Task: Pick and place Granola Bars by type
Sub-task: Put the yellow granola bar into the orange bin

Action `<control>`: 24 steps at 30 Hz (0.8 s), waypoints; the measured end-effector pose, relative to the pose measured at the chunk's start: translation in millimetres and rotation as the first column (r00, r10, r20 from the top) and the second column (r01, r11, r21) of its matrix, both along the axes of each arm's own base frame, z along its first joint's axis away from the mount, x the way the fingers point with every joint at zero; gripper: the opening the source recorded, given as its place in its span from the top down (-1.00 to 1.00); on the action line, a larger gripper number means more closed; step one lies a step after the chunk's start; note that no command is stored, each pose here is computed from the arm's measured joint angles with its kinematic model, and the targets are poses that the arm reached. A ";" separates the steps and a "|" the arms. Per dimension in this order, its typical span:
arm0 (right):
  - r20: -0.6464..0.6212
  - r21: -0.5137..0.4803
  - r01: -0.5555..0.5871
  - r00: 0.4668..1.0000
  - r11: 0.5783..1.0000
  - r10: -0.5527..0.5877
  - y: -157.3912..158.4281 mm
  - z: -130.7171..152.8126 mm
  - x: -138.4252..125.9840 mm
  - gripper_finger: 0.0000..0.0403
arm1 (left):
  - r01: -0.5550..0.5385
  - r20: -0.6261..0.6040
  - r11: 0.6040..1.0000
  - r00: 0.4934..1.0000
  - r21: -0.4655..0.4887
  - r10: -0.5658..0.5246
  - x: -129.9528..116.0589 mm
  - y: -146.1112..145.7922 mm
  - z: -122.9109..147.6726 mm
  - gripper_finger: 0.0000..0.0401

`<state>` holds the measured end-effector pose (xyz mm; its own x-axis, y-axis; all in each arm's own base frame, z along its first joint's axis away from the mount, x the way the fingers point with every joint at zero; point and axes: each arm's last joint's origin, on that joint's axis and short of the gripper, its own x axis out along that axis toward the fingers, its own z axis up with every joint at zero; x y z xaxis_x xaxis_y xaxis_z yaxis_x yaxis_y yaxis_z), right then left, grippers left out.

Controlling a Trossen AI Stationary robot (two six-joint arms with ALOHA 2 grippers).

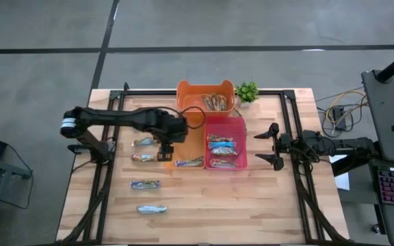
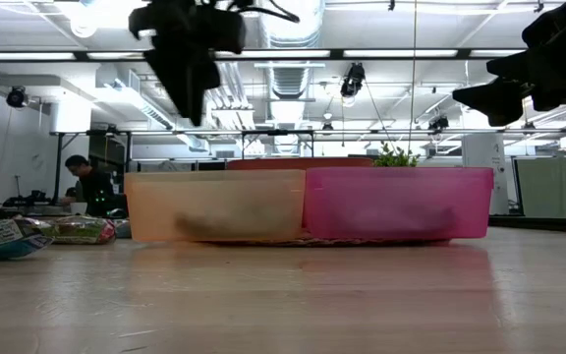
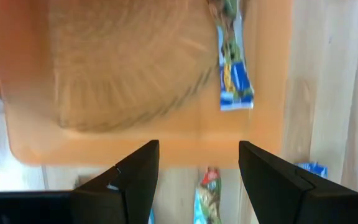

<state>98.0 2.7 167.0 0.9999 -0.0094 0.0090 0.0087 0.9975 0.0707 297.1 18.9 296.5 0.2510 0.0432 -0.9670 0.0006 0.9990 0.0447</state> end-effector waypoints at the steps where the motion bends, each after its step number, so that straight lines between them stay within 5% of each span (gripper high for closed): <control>1: 0.000 0.000 0.000 1.000 1.000 0.000 0.0 0.0 0.0 -0.78 | 0.000 -0.003 1.000 1.000 -0.001 0.000 -5.2 -0.4 -1.0 -0.01; 8: 0.001 -0.002 0.000 1.000 1.000 0.000 0.0 0.1 0.0 -0.78 | -0.017 -0.028 1.000 0.999 0.007 0.017 -38.1 -1.2 -13.9 -0.01; 17: 0.000 -0.002 0.000 1.000 1.000 0.000 0.0 0.0 0.0 -0.78 | -0.012 -0.073 0.984 0.997 0.175 0.025 -69.2 9.1 -34.1 -0.01; 24: 0.000 0.000 0.000 1.000 1.000 0.000 0.0 0.0 0.0 -0.78 | -0.036 -0.132 0.983 0.989 0.181 0.061 -84.2 27.0 -60.6 -0.01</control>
